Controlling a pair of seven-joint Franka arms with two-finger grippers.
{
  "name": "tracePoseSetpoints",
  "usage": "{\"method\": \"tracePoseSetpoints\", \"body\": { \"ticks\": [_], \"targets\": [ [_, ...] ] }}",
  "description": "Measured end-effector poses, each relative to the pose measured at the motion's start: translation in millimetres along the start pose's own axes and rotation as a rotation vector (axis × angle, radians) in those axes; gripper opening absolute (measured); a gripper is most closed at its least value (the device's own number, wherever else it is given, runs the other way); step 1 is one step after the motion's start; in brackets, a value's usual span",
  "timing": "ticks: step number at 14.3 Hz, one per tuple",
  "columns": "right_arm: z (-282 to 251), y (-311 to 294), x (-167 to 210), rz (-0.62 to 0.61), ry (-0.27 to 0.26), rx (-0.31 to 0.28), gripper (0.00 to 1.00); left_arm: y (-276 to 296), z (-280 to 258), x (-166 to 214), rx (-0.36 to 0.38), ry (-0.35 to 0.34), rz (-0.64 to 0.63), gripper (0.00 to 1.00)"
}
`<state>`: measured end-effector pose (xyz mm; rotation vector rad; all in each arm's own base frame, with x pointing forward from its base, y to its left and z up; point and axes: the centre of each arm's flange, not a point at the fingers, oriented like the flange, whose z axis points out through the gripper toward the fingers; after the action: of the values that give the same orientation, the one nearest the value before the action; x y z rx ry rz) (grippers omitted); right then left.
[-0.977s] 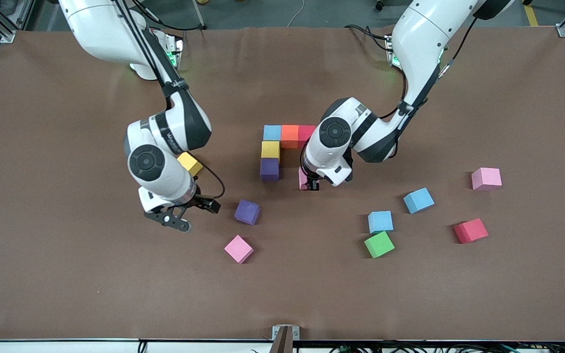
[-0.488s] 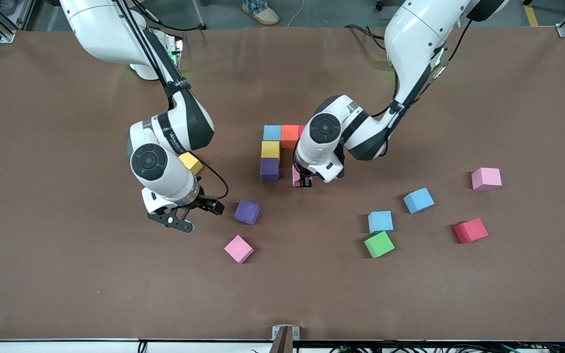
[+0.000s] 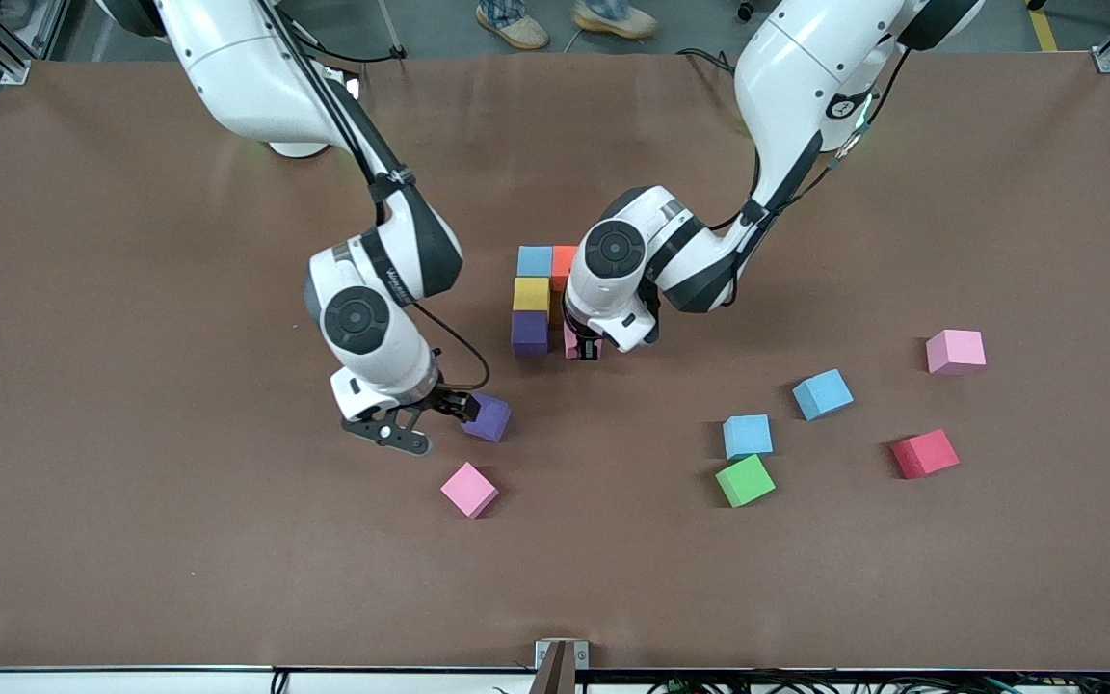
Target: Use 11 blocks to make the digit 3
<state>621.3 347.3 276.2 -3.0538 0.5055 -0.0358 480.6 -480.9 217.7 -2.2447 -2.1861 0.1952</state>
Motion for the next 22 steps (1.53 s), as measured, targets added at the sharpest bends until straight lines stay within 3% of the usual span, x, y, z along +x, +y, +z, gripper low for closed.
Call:
{"method": "tracePoseSetpoints", "body": {
  "ticks": [12,14,16,17,18,22],
  "targets": [
    [62,-44,-31,0.031,0.023,0.008,1.00,-14,6,-17,-0.030,0.034,0.045,0.53],
    [64,-43,-31,0.032,0.022,0.006,0.96,-15,6,-18,-0.030,0.033,0.060,0.52],
    [63,-43,-30,0.028,0.027,0.004,0.79,-14,5,-18,-0.031,0.031,0.075,0.52],
    [62,-43,-29,0.027,0.029,0.003,0.66,-14,4,-19,-0.032,0.031,0.085,0.52],
    [60,-44,-28,0.027,0.031,0.004,0.61,-14,4,-19,-0.032,0.030,0.091,0.52],
    [58,-43,-25,0.028,0.038,0.003,0.58,-13,3,-20,-0.038,0.024,0.094,0.52]
  ]
}}
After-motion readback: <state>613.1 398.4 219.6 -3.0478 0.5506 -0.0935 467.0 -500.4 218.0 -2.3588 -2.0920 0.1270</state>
